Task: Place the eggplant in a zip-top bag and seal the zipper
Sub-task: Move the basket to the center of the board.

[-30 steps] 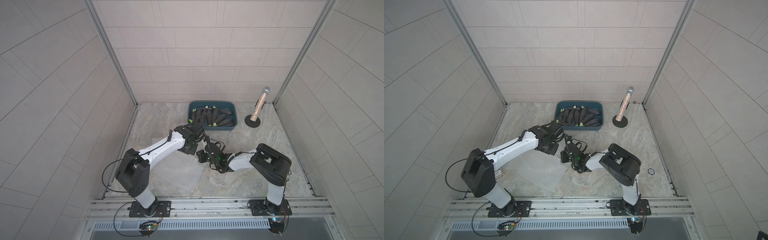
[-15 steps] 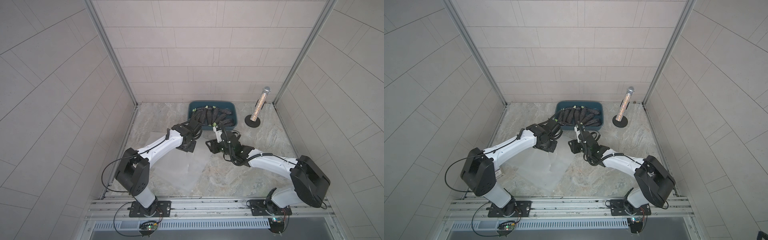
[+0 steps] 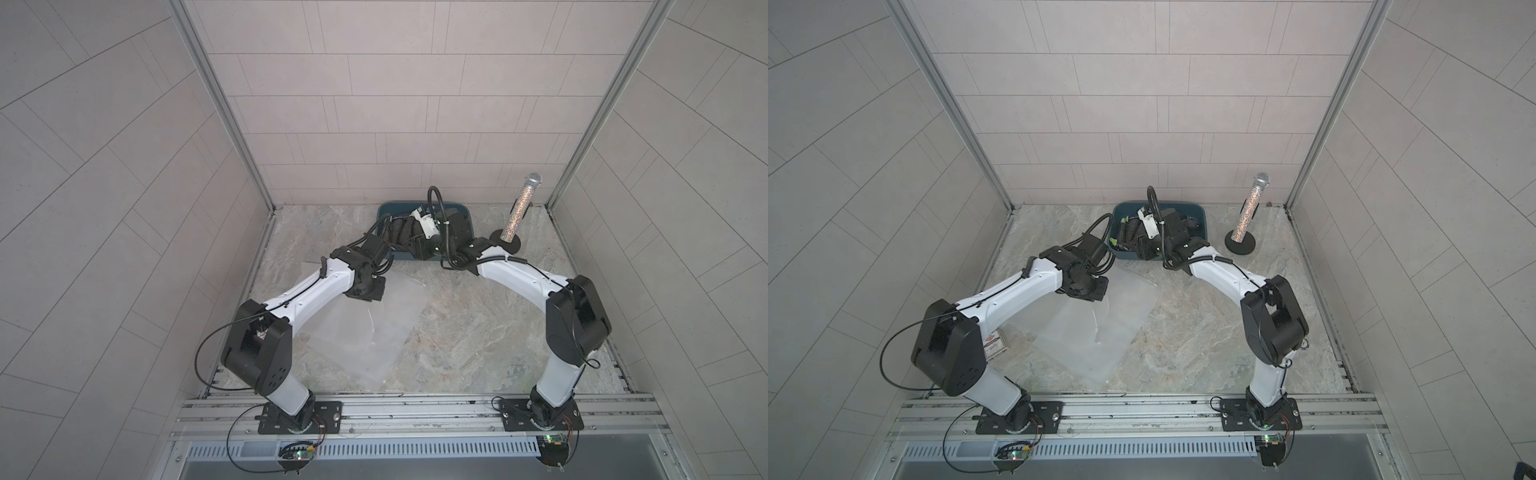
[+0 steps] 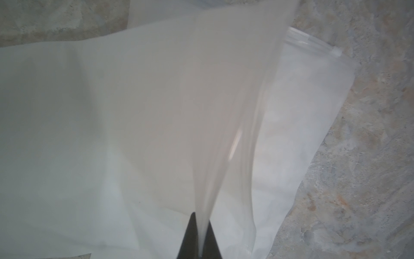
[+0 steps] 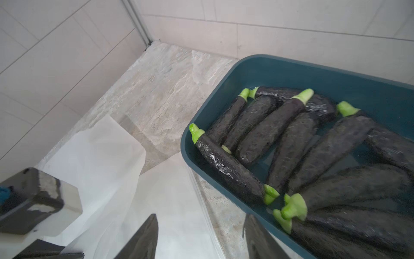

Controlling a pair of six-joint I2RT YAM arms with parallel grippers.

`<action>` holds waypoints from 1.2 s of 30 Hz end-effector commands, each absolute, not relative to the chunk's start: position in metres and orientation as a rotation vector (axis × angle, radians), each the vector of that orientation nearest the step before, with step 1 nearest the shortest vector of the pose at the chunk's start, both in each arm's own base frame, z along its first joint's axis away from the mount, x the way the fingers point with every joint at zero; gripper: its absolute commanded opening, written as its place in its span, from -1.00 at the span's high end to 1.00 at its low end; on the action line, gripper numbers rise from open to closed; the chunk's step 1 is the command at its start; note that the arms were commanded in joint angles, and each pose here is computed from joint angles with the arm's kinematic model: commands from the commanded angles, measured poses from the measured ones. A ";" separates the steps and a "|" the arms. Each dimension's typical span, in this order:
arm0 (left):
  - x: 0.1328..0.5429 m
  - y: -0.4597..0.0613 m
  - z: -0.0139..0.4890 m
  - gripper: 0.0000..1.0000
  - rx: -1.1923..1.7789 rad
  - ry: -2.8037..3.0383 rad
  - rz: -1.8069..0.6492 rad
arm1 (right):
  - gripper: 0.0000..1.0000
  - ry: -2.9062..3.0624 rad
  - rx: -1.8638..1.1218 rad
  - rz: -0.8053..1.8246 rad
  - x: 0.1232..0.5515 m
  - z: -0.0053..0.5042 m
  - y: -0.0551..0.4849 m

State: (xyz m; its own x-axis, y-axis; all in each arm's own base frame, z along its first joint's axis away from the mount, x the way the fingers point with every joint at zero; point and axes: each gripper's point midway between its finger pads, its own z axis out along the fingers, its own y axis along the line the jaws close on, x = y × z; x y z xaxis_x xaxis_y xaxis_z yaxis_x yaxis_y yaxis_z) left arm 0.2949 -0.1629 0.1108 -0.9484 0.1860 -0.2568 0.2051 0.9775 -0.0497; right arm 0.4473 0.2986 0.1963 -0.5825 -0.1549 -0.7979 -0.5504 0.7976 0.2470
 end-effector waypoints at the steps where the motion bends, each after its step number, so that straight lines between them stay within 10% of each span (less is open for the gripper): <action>1: 0.294 -0.160 0.120 1.00 0.254 2.843 -0.168 | -0.27 2.190 -0.662 0.633 0.447 0.184 0.311; 18: 0.289 -0.151 0.117 1.00 0.213 2.836 -0.216 | -0.23 2.276 -0.721 0.507 0.503 0.124 0.322; 36: 0.293 -0.155 0.118 1.00 0.228 2.826 -0.245 | -0.19 2.416 -0.700 0.204 0.463 0.090 0.229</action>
